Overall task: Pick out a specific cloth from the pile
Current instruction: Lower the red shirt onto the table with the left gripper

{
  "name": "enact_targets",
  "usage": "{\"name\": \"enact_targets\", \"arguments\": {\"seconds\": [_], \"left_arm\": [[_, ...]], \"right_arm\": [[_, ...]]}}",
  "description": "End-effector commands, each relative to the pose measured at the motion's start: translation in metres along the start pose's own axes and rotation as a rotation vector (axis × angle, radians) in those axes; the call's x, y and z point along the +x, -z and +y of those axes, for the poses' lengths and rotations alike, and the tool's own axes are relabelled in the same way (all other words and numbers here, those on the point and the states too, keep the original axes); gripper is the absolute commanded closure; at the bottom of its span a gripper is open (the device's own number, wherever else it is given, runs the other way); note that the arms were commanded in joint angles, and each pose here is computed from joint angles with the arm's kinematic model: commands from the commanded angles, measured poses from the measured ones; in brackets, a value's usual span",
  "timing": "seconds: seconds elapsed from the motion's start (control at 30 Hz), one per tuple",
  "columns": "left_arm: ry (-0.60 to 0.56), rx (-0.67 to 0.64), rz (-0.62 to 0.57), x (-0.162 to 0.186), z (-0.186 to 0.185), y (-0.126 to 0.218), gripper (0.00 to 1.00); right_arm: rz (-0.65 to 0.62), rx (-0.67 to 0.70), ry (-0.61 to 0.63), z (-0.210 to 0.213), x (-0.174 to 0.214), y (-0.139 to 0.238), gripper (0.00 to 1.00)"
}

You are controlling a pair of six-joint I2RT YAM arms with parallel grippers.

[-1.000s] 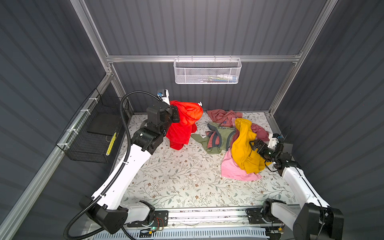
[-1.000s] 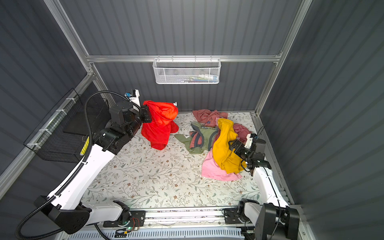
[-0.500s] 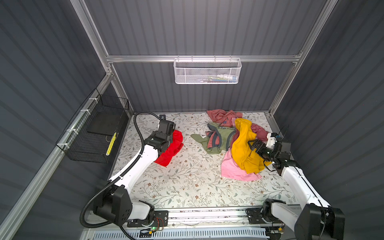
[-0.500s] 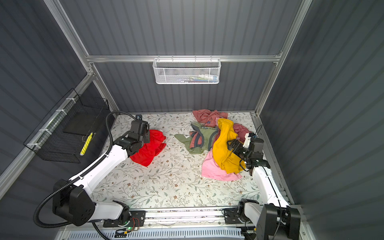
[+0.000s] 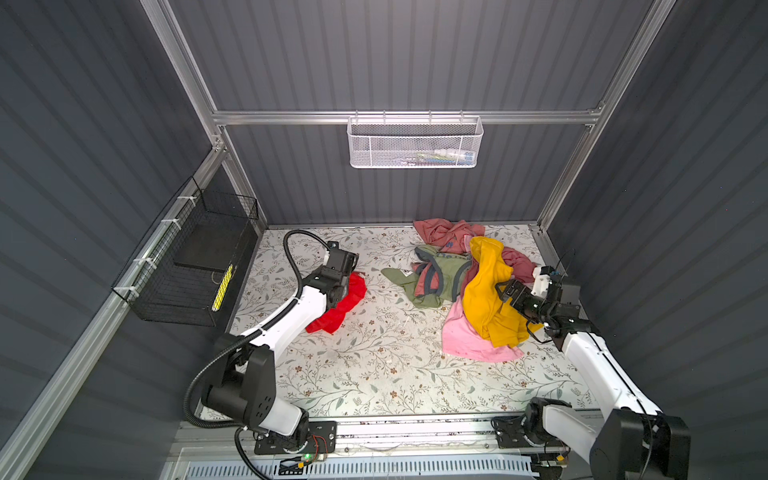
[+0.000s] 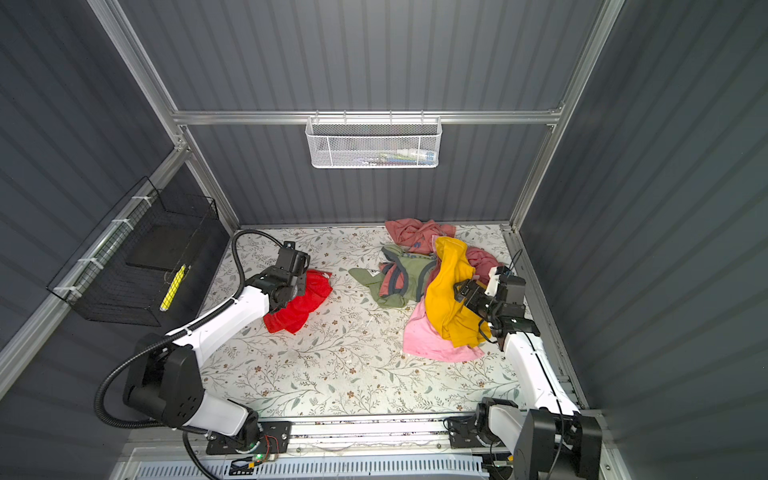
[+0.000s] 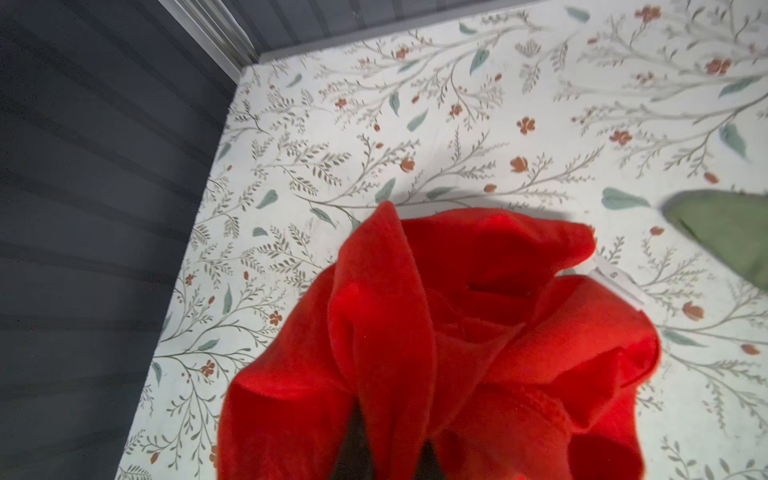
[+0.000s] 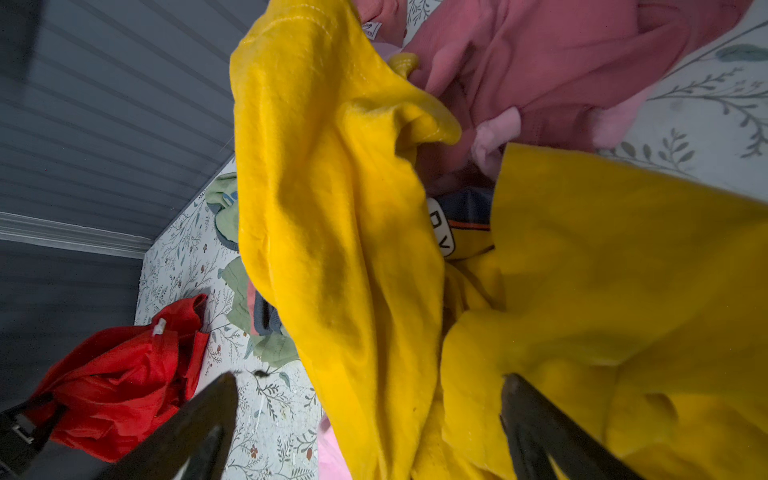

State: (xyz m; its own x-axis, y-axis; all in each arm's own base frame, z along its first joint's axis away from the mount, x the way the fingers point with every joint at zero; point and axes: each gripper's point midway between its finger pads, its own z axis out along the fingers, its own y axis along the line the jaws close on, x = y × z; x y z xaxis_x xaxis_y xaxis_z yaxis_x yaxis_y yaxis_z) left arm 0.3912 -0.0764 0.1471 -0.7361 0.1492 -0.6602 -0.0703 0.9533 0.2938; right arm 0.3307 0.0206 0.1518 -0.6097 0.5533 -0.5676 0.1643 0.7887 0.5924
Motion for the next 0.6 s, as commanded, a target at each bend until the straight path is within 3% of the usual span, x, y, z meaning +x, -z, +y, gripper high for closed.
{"name": "enact_targets", "arguments": {"seconds": [0.0,0.1,0.17,0.37,0.47,0.57], "left_arm": [[-0.018,0.042,0.084,0.022,-0.013,-0.01,1.0],[-0.012,0.083,0.136,0.036,-0.024,-0.017,0.99],[-0.011,0.097,0.172,0.044,-0.029,-0.021,0.9],[0.002,0.037,0.237,0.061,-0.02,-0.023,0.46],[0.025,0.076,0.213,0.054,-0.02,-0.01,0.32],[0.021,0.086,0.158,0.044,-0.02,0.011,0.27]], "right_arm": [[-0.021,0.002,0.03,0.005,-0.008,0.004,0.02],[-0.019,0.008,0.033,0.004,-0.007,0.004,0.02],[-0.02,0.013,0.041,0.004,-0.007,0.004,0.02],[-0.036,0.061,0.067,-0.004,-0.01,0.007,0.01],[-0.046,0.085,0.089,-0.006,-0.013,0.01,0.01],[-0.055,0.1,0.107,-0.007,-0.015,0.013,0.01]]}}
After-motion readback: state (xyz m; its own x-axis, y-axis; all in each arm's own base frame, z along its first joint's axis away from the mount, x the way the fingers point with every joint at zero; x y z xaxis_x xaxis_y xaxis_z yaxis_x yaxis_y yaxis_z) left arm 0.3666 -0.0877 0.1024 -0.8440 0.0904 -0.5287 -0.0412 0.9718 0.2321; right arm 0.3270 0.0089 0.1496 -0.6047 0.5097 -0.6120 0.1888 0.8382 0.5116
